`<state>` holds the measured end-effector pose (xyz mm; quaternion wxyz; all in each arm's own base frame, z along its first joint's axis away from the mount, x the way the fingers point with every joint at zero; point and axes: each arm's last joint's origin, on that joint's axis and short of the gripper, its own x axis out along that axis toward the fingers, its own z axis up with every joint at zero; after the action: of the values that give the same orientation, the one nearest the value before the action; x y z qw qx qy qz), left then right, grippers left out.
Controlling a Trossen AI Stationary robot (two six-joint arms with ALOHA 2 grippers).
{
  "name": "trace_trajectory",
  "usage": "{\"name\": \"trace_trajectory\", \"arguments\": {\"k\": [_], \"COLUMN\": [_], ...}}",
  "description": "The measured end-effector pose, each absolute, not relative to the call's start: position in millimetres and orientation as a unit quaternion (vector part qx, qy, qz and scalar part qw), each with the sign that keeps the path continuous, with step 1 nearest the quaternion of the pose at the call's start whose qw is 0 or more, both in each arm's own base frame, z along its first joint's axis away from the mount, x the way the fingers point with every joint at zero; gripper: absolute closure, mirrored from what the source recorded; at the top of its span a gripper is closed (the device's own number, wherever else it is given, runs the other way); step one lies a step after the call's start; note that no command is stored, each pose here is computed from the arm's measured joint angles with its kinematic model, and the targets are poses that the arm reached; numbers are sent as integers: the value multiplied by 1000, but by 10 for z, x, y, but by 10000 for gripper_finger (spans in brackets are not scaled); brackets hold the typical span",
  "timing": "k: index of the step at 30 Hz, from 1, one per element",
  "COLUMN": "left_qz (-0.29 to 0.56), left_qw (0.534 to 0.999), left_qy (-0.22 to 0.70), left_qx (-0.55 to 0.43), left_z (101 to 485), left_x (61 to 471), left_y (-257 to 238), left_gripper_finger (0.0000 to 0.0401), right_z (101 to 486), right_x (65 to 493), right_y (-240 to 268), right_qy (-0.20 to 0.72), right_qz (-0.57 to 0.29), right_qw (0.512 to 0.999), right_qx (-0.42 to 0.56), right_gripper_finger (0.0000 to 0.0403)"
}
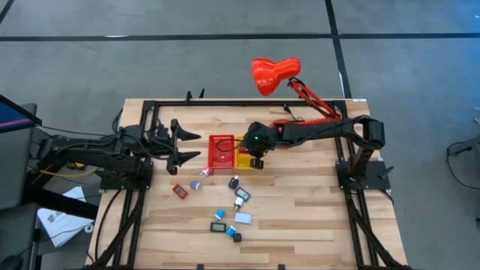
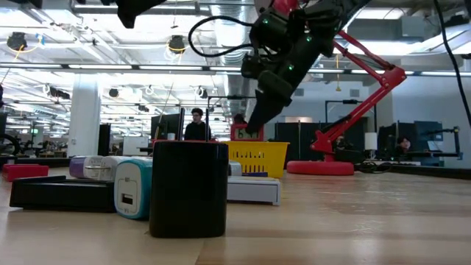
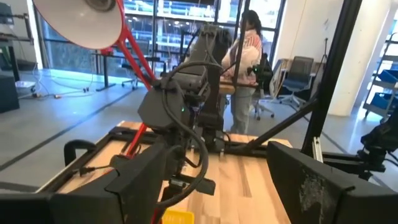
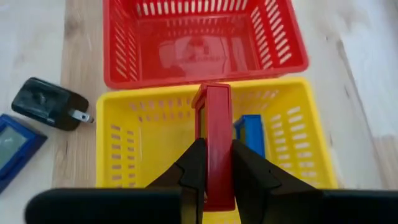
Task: Pick & Place Office items
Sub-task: Put the right red digital timer into the yellow basket
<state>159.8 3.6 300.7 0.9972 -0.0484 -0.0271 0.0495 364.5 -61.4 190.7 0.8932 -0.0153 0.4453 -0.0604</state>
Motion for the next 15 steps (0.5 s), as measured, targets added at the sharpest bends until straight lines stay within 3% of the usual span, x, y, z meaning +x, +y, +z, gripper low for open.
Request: {"name": "trace_trajectory", "arguments": {"k": [15], "left_qz": [49], "left_qw": [997], "left_qy": [-31], "left_qx": [-49], "left_z": [3009], "left_x": [1623], "left_y": [36], "left_gripper_finger": [128], "right_z": [1610], "right_x": [3504], "right_y": [-608], "right_qy": [448], "right_qz": [-99], "right_qw": [888], "right_qx": [-7], "right_gripper_finger": [351]}}
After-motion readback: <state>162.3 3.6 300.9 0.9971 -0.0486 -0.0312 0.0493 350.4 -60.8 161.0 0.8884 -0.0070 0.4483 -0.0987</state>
